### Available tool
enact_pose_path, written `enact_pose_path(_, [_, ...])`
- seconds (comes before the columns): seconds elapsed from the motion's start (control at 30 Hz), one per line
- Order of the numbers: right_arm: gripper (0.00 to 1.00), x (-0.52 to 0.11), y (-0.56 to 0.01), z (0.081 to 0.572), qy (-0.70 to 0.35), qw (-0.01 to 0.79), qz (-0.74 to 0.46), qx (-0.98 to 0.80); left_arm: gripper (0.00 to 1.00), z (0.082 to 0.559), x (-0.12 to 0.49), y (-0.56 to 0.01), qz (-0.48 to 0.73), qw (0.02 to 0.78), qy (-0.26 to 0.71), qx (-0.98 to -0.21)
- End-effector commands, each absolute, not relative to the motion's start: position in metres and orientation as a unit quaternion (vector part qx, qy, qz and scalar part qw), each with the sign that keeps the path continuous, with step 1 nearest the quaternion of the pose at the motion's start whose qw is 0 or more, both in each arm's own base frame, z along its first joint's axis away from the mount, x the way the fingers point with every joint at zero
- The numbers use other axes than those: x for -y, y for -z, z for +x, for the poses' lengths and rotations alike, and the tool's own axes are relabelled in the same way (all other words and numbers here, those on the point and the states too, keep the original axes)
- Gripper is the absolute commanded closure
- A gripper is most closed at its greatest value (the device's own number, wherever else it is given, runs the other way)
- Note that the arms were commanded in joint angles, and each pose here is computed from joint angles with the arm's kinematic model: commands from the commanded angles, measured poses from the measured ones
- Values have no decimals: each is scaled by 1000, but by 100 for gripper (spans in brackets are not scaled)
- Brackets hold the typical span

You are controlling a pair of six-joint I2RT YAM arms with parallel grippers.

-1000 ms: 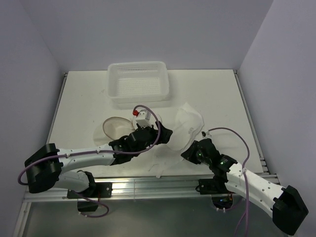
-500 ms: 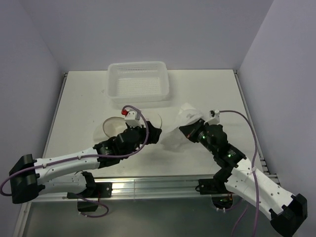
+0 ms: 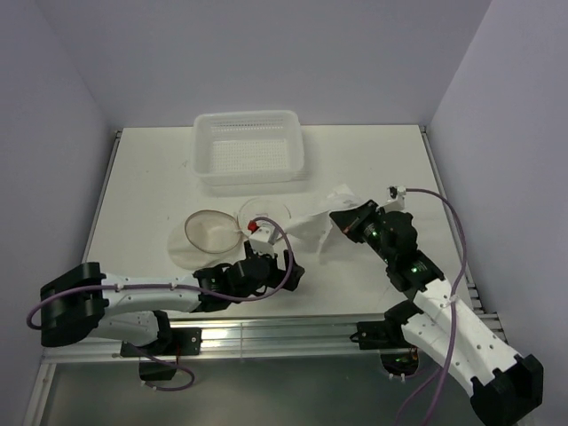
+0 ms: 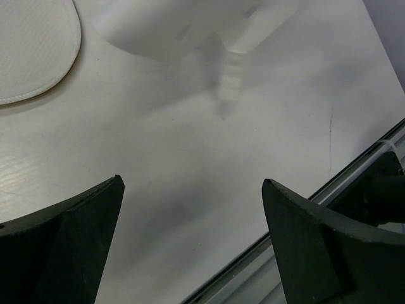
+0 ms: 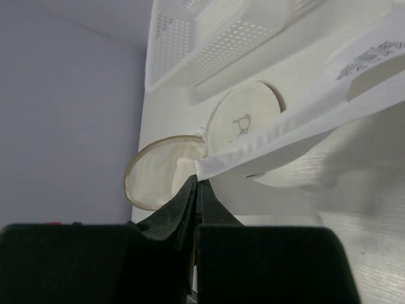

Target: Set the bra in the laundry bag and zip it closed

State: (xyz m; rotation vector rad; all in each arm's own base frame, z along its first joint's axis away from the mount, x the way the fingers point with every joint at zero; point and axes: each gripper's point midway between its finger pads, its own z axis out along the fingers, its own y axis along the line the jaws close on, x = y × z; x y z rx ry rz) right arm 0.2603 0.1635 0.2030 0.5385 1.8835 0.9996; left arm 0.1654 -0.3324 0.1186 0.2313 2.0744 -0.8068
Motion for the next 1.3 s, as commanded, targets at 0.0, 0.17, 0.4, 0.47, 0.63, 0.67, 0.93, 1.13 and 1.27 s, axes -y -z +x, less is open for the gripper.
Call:
enact_pose_path(0.0, [100,-157,-205,246,-406,459,196,-765,2,180,355,-151,78,478,357,-799])
enact_pose_path(0.17, [100,-157,-190,227,-420,439,187,-772,1,191,378,-120,111,486,330,-802])
enact_pose_path(0.4, [100,-156,-187,221,-422,430,178,-778,1,211,396,-123,110,517,337,-779])
enact_pose_path(0.47, [100,-157,-187,219,-424,426,175,-779,1,224,394,-124,96,529,335,-774])
enact_pose_path(0.63, [100,-155,-182,218,-428,416,172,-784,11,237,397,-137,86,555,359,-745])
enact_pose_path(0.67, [100,-155,-182,218,-428,414,170,-785,20,236,401,-146,90,560,374,-734])
enact_pose_path(0.93, [100,-142,-150,221,-382,401,182,-813,100,209,395,-166,112,537,396,-736])
enact_pose_path(1.13, [4,-129,-111,206,-319,375,155,-856,100,161,399,-166,134,442,435,-773])
enact_pose_path(1.27, [25,-119,-157,214,-317,440,155,-826,100,148,398,-173,119,402,456,-785])
